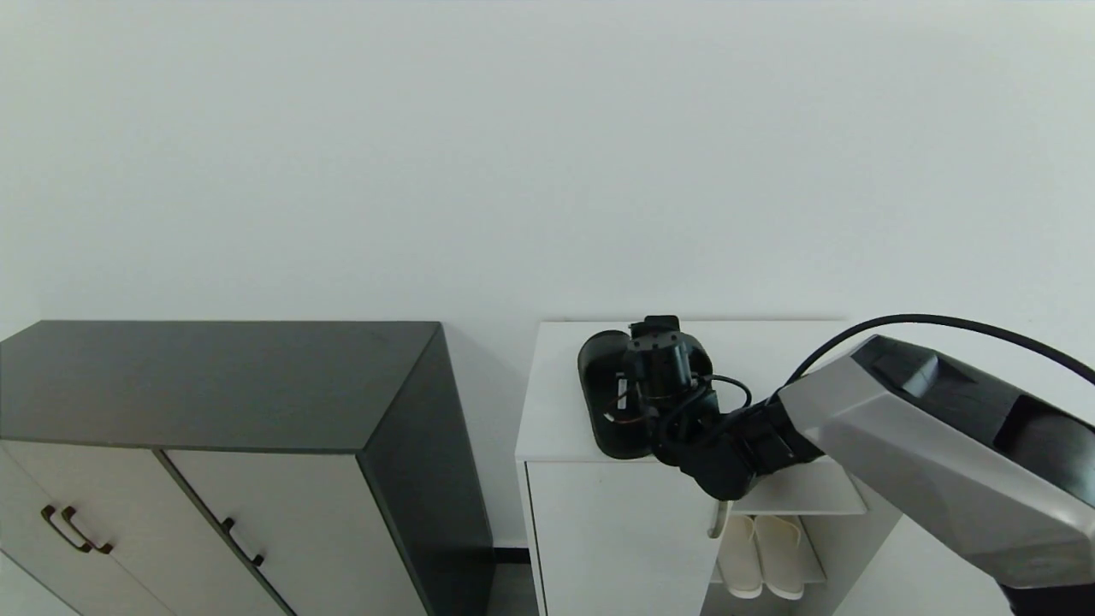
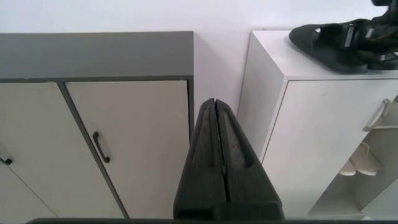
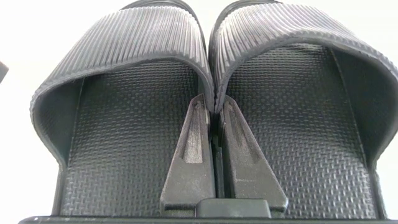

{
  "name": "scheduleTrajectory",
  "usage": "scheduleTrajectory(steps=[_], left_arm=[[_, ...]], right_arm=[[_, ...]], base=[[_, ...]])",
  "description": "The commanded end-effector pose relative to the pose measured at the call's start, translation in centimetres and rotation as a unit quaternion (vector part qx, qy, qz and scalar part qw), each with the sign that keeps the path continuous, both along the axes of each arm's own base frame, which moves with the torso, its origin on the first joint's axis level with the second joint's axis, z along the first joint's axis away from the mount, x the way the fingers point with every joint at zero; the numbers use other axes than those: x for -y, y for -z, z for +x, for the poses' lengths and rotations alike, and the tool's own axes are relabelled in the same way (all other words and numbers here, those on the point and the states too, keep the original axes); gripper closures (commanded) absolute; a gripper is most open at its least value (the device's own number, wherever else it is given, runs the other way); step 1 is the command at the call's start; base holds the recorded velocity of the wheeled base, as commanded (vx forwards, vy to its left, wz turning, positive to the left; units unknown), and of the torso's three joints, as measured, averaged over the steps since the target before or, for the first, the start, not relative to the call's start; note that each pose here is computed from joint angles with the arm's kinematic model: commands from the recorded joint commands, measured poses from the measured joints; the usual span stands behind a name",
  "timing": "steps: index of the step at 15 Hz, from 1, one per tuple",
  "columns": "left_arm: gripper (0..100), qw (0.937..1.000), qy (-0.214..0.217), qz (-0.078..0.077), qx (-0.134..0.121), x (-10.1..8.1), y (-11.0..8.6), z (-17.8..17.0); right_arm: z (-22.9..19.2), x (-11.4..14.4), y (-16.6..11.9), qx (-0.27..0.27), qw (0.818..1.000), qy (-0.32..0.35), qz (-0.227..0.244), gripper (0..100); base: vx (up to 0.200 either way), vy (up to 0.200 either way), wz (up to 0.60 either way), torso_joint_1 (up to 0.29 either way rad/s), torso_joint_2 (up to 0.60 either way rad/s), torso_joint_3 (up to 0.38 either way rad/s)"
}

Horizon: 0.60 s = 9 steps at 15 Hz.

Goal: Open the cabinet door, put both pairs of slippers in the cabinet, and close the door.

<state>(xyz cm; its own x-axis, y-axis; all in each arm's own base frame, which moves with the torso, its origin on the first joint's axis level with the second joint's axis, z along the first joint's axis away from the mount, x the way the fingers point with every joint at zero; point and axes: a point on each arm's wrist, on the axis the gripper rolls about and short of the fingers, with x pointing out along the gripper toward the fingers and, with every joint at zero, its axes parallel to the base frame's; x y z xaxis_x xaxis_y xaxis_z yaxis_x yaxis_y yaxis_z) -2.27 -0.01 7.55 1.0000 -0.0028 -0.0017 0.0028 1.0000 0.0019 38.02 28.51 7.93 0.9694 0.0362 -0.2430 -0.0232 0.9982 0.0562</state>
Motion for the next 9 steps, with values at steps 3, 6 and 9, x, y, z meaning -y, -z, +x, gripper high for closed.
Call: scheduleTrajectory(steps=[3, 6, 9], left_arm=[[100, 1.0, -0.001, -0.002, 0.0, 0.0, 0.0, 0.0], [100, 1.0, 0.0, 0.0, 0.0, 0.0, 0.0, 0.0], [100, 1.0, 0.0, 0.0, 0.0, 0.0, 0.0, 0.0]], right_arm=[[-7.5, 3.7, -4.8, -0.007, 0.997, -0.08, 0.008, 100], [-12.3, 6.6, -5.2, -0.007, 0.994, -0.113, -0.002, 100], [-15.1, 7.8, -6.4, -0.005, 0.985, -0.172, 0.011, 100]], base=[[0.0, 0.0, 0.0, 0.0, 0.0, 0.0], [0.0, 0.0, 0.0, 0.0, 0.0, 0.0], [0.0, 0.0, 0.0, 0.0, 0.0, 0.0]])
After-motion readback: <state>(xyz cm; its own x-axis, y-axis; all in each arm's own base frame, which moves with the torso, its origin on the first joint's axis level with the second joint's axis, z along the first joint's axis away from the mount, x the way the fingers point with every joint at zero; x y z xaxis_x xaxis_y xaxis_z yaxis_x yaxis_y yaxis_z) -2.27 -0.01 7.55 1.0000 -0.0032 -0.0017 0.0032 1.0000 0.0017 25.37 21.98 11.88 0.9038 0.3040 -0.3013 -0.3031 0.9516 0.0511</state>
